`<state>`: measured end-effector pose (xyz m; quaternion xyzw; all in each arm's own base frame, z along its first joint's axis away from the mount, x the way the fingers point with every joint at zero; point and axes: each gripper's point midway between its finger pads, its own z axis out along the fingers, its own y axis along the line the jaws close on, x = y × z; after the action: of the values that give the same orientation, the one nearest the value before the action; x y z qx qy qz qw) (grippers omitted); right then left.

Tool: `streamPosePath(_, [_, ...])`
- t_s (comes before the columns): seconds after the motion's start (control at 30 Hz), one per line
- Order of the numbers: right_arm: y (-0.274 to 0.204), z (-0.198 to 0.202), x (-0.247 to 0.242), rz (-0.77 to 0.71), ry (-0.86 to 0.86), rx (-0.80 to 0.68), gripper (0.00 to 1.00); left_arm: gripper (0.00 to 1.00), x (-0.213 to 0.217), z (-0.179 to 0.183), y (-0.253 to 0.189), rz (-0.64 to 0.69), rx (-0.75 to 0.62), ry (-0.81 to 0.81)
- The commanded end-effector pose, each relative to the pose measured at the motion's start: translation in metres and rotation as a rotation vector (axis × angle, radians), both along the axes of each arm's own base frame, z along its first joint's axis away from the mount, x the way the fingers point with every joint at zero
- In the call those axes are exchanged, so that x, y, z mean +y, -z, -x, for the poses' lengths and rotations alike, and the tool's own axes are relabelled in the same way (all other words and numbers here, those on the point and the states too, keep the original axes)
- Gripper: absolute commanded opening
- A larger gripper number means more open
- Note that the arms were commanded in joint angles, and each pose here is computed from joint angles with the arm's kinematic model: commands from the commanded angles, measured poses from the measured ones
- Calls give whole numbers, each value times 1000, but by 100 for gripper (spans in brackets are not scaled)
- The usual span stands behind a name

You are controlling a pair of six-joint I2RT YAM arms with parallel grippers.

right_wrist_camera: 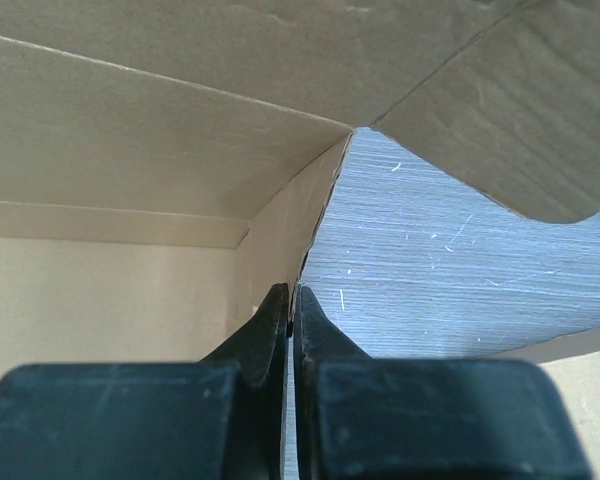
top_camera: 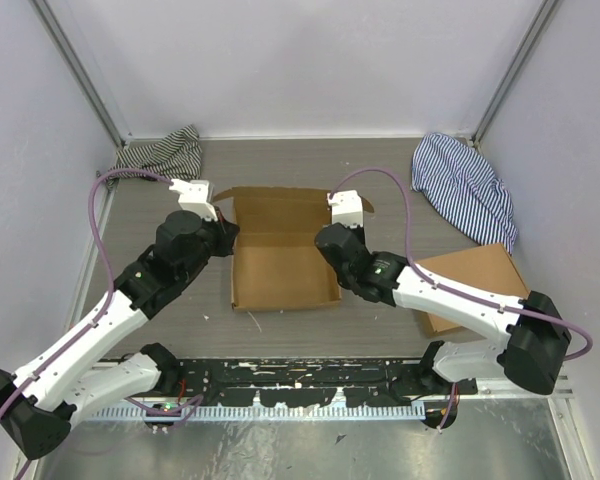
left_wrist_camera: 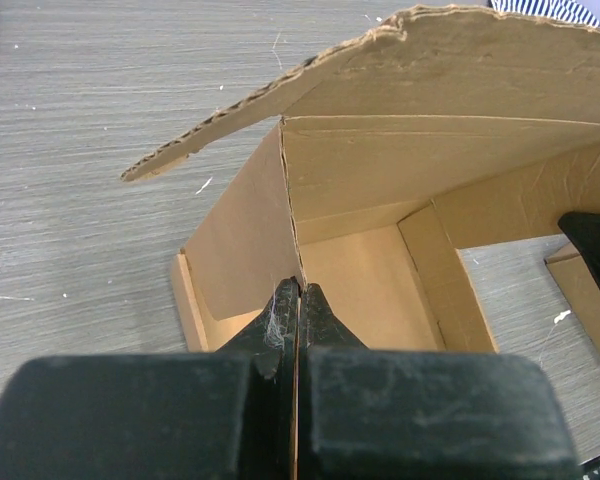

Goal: Fold the paper box

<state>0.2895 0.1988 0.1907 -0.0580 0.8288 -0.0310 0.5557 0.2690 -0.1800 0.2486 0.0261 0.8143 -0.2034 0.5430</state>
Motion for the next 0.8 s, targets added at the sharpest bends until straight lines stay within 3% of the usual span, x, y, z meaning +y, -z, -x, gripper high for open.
streamPosePath(0.0, [-16, -9, 20, -120, -8, -45, 1, 0, -10, -4, -28, 70, -73, 24])
streamPosePath(0.63, [8, 14, 25, -204, -84, 51, 1, 0, 12, 27, 38, 36, 52, 6])
streamPosePath(0.7, [11, 19, 27, -212, -109, 78, 6, 0, 16, 31, 45, 30, 69, 0])
streamPosePath(0.77, [12, 27, 29, -218, -144, 109, 16, 0, 18, 34, 50, 31, 81, -4])
